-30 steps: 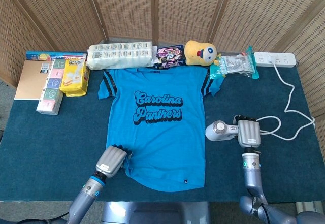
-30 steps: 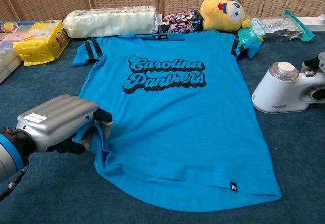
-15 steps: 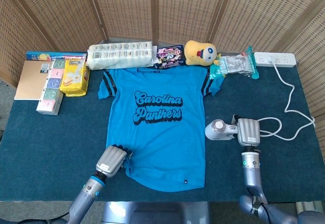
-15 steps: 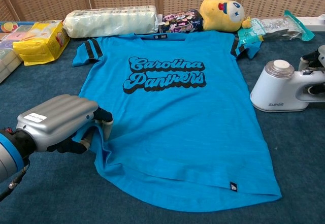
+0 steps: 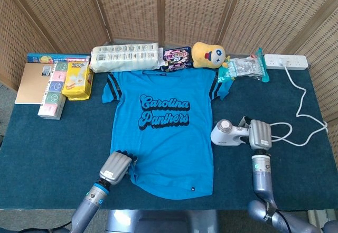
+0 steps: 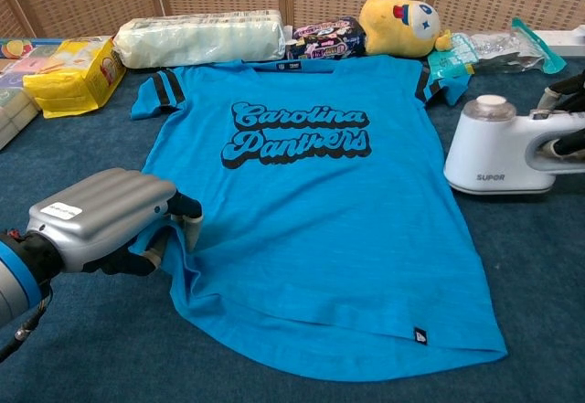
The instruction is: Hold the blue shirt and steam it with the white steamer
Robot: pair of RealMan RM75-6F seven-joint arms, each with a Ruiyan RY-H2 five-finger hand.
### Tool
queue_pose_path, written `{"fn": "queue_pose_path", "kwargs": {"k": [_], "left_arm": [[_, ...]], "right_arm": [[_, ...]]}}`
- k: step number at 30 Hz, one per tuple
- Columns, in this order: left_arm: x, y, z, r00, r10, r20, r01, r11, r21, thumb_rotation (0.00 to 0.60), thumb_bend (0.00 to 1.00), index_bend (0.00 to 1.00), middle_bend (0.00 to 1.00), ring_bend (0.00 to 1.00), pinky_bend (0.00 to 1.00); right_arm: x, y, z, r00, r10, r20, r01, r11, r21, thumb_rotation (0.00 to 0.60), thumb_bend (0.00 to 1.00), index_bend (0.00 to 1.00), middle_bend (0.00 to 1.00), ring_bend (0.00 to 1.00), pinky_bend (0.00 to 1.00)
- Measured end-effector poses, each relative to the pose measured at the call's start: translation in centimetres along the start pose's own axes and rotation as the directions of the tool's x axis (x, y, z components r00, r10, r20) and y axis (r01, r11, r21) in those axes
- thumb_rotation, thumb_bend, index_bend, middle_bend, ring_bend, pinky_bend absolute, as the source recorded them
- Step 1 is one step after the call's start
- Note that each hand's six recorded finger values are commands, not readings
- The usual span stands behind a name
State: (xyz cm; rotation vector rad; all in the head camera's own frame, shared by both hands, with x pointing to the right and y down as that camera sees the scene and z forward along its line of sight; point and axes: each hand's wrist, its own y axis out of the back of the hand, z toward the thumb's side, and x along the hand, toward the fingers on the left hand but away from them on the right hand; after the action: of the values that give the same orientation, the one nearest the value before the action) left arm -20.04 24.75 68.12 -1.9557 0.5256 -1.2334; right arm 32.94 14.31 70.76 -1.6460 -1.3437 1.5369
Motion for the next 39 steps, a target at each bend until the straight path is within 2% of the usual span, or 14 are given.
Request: {"fn": "queue_pose_path", "kwargs": {"k": [7,22,28,39], "left_arm": [[-0.1,0.1,0.0,1.0,0.003,-0.002,-0.003,1.0,0.0,0.6,0.66,0.52,0.54,0.48,0.51],[-0.1,0.2,0.2,1.0,0.006,0.003,-0.006,1.0,0.001,0.6,0.66,0.52,0.54,0.48,0.51],[-0.2,0.3,0.3,1.0,0.006,0.006,-0.006,1.0,0.004,0.6,0.66,0.52,0.54,0.48,0.51],[-0.3,0.3,0.2,1.0,0.005,0.006,-0.005,1.0,0.006,0.6,0.66,0.52,0.54,0.48,0.51]], "right_arm": [[0.0,0.9,0.5,1.0,0.016,0.024,-0.014,0.995,-0.098,0.6,0.41,0.74,0.72,0.76,0.74],[-0.9,4.2,1.5,0.999,-0.032,0.041,0.04,0.977,-0.211,0.6,0.41,0.74,0.72,0.76,0.74],[-0.4,3.5,2.9,1.0,-0.014,0.008,0.015,0.974,-0.225,0.6,0.41,0.74,0.72,0.76,0.74],[0.9,0.3,6.0,0.997,0.025,-0.075,-0.04,0.978,-0.205,0.6,0.41,0.74,0.72,0.76,0.74]]}}
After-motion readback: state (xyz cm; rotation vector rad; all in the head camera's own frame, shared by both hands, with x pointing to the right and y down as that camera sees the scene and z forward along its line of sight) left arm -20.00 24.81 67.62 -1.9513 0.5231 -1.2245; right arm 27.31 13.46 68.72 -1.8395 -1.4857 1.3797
